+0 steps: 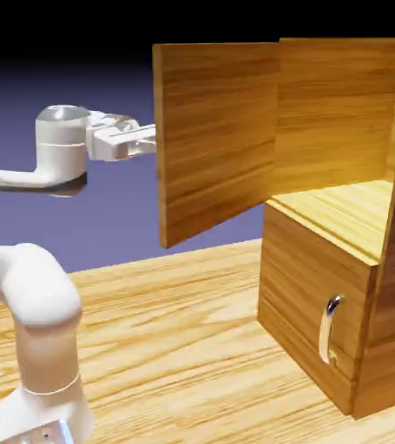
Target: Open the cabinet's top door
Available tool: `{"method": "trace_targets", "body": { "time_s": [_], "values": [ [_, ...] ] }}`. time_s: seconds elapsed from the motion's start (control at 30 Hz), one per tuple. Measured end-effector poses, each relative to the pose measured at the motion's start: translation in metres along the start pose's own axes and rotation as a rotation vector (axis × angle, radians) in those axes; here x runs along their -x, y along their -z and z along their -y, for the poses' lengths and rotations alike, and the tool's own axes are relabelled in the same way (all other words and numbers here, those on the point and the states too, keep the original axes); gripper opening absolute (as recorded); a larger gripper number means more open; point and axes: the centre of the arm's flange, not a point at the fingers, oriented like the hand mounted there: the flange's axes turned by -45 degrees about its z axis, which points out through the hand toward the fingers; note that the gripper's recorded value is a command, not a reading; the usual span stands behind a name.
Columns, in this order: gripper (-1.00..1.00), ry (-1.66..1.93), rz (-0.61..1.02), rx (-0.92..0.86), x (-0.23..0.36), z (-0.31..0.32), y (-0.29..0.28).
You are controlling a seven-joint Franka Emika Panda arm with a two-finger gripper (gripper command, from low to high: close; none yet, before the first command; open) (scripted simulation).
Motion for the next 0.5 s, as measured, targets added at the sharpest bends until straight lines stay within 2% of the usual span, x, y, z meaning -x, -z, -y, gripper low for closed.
{"method": "trace_targets", "body": {
  "time_s": [0.5],
  "values": [
    [-1.00, 0.000, 0.001, 0.371, 0.000, 0.074, 0.103]
  ]
}}
